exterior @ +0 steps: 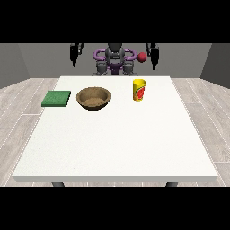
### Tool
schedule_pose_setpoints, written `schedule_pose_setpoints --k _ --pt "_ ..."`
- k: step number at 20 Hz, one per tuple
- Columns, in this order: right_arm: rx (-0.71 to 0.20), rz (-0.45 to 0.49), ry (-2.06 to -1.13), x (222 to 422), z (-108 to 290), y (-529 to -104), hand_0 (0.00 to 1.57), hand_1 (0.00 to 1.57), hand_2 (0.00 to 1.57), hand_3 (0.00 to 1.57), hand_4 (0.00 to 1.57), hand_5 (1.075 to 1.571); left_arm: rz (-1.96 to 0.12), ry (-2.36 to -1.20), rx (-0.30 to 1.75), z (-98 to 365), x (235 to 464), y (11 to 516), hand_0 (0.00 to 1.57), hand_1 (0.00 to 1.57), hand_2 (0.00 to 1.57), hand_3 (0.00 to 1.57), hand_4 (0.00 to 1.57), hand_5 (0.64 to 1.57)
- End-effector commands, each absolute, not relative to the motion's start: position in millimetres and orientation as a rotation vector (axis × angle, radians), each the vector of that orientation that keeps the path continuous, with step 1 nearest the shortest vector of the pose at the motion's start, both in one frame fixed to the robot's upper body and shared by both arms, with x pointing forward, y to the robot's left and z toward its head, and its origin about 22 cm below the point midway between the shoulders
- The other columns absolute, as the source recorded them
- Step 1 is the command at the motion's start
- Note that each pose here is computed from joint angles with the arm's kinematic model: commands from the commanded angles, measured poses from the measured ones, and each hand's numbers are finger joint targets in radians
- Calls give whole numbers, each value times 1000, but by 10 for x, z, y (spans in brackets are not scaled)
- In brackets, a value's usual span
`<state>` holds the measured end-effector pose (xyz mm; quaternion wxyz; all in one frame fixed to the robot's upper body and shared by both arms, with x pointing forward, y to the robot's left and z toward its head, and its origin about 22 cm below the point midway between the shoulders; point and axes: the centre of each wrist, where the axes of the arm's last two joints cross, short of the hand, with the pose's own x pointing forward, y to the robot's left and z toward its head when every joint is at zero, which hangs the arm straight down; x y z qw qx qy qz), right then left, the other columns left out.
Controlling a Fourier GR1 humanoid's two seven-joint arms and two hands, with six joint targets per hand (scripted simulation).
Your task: Pick the cup and pour the ball into the bowl, then pick the bowl and place it on the pad
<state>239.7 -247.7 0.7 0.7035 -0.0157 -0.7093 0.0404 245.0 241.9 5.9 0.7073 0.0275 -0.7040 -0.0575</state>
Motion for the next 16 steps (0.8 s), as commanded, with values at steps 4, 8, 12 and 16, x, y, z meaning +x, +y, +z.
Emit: schedule_pose_setpoints --k 4,8,12,16 --pt "-69 116 -1595 2426 275 -2571 0 0 0 0 875 1533 -126 -1590 73 328 2481 2463 0 0 0 0 664 1566" --pt "9 -69 -1367 2238 258 -2623 0 0 0 0 872 1539 105 -1398 -90 318 2351 2305 0 0 0 0 642 1565" --pt "15 -103 -1316 2243 605 -2571 0 0 0 0 861 1532 109 -1343 -81 567 2286 2163 0 0 0 0 637 1564" --pt "-8 -97 -1460 2226 910 -2639 0 0 0 0 789 1548 91 -1475 -83 1075 2395 2015 0 0 0 0 581 1560"
